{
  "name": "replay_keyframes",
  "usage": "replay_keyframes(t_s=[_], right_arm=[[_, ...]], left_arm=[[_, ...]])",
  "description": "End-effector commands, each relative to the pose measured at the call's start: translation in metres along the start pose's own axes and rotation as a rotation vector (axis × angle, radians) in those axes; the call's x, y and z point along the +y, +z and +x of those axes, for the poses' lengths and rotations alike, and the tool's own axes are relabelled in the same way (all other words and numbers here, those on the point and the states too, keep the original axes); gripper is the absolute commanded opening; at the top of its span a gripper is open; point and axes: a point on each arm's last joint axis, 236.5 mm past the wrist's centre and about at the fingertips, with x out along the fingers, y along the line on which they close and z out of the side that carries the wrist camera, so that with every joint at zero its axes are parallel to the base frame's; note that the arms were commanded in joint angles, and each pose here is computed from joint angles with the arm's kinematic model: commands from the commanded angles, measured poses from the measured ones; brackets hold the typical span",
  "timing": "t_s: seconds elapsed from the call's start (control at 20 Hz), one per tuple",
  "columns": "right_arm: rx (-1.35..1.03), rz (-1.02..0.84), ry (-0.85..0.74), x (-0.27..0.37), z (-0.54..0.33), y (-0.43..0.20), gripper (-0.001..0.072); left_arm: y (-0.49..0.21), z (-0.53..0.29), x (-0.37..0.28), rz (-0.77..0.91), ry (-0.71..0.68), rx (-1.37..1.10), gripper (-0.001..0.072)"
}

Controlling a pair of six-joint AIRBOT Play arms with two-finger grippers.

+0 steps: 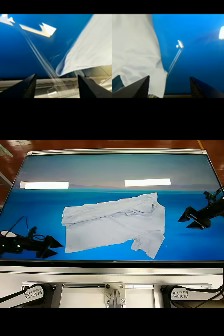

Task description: Fold the shirts.

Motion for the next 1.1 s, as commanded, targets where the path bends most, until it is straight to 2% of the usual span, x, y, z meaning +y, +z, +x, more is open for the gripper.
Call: replay_keyframes(t_s=[0.0,0.15,0.2,0.35,0.4,0.45,0.6,0.9,0.95,1.0,1.05], right_arm=[[0.011,0.003,0.044,0.005,0.006,-0.004,0.0621],[-0.015,0.004,0.052,0.007,0.006,0.002,0.0621],[-0.017,0.0,0.049,0.006,0.007,0.002,0.0621],[0.005,0.001,0.004,-0.009,0.019,-0.005,0.0621],[0.024,0.013,0.02,-0.007,0.03,-0.011,0.0621],[0.044,0.01,0.039,-0.004,0.041,-0.019,0.0621],[0.087,-0.033,0.055,0.013,0.084,-0.039,0.0621],[0.025,-0.083,0.07,0.052,0.138,-0.026,0.0618],[-0.013,-0.095,0.065,0.057,0.141,-0.018,0.059],[-0.049,-0.108,0.059,0.061,0.14,-0.01,0.0371],[-0.072,-0.114,0.061,0.064,0.138,-0.005,0.0112]], left_arm=[[0.003,0.025,-0.005,-0.023,-0.033,-0.059,0.0615],[0.015,0.033,-0.022,-0.007,-0.05,-0.119,0.0611],[0.018,0.036,-0.028,-0.001,-0.058,-0.133,0.0575],[0.013,0.042,-0.036,0.026,-0.056,-0.122,0.0188],[0.014,0.042,-0.036,0.025,-0.057,-0.125,0.0085],[0.016,0.04,-0.037,0.027,-0.059,-0.129,0.0035],[0.022,0.031,-0.05,0.07,-0.075,-0.144,0.0035],[0.03,-0.002,-0.076,0.237,-0.061,-0.177,0.0034],[0.031,-0.007,-0.081,0.253,-0.064,-0.183,0.0035],[0.033,-0.012,-0.087,0.269,-0.069,-0.194,0.0035],[0.036,-0.018,-0.093,0.287,-0.074,-0.211,0.0034]])
